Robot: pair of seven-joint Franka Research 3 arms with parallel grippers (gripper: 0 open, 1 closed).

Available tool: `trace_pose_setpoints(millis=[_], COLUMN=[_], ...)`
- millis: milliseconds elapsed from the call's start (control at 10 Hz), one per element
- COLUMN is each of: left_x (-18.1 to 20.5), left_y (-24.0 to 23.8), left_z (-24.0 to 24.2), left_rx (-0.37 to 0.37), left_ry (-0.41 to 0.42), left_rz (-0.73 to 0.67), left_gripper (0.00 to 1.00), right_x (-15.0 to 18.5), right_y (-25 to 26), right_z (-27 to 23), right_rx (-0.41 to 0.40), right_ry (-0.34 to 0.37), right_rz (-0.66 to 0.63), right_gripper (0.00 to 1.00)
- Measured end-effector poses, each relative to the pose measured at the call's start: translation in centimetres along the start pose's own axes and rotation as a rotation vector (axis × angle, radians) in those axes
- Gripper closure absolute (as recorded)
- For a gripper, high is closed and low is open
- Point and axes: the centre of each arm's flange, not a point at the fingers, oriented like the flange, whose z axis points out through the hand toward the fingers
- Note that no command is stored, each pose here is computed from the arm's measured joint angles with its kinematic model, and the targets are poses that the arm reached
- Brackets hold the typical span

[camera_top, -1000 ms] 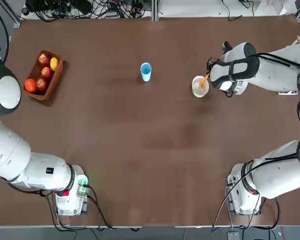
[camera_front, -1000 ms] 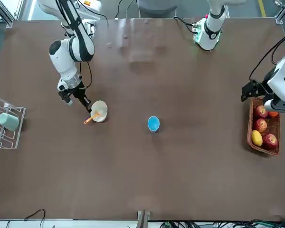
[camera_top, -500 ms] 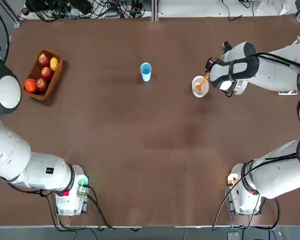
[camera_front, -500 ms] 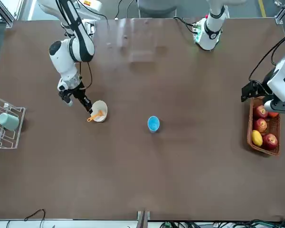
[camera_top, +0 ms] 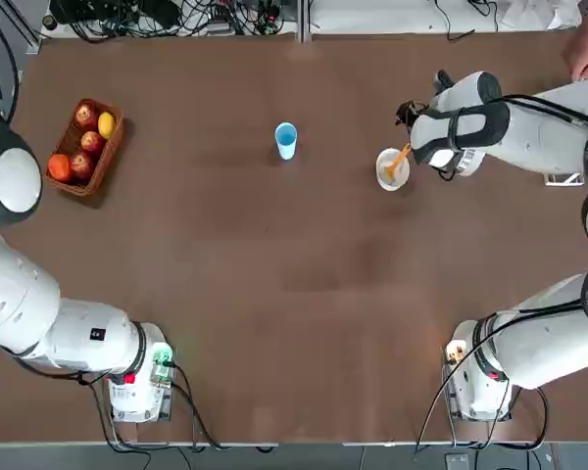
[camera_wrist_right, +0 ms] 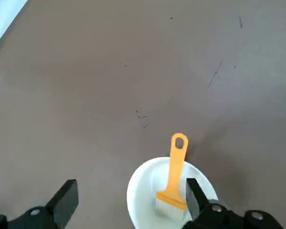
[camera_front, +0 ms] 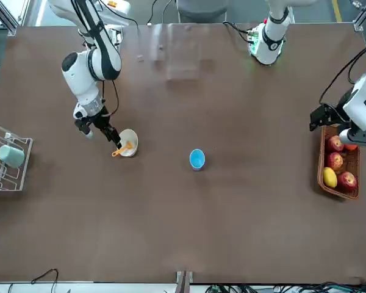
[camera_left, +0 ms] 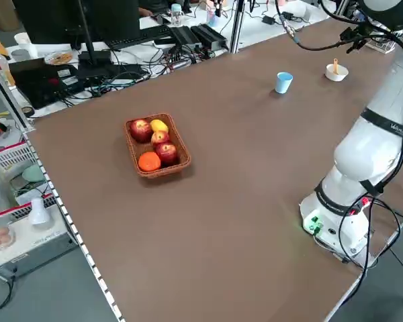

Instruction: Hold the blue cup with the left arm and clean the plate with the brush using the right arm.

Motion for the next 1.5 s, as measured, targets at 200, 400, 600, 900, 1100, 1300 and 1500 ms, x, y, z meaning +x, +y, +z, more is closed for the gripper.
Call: trace_pose_setpoints(millis=[200,400,600,900,1100,1300,1500], left_x=[0.0,0.0,0.0,0.0,0.0,0.0,0.0], left_y=[0.1,0.4,0.4,0.7,1.6,1.8,1.8], left_z=[0.0,0.0,0.0,0.0,-0.1,-0.3,-0.4], left_rx=[0.000,-0.001,-0.001,-0.001,-0.003,-0.001,0.006], left_ry=[0.000,0.000,0.000,0.001,0.005,0.010,0.013], left_rz=[0.004,0.012,0.013,0.017,0.033,0.038,0.040], left_gripper=[0.00,0.00,0.00,0.00,0.00,0.00,0.00], right_x=[0.4,2.0,3.7,5.7,7.0,8.6,11.6], right_y=[-0.9,-1.7,-1.6,-2.0,-2.5,-3.2,-4.5], right_z=[-0.2,-0.9,-2.0,-3.5,-4.5,-6.0,-9.1], right_rx=[-0.002,-0.001,-0.006,-0.033,-0.048,-0.078,-0.129], right_ry=[-0.043,-0.086,-0.108,-0.147,-0.160,-0.189,-0.216], right_rz=[-0.004,-0.011,-0.041,-0.080,-0.106,-0.144,-0.192], right_gripper=[0.00,0.00,0.00,0.00,0.00,0.00,0.00])
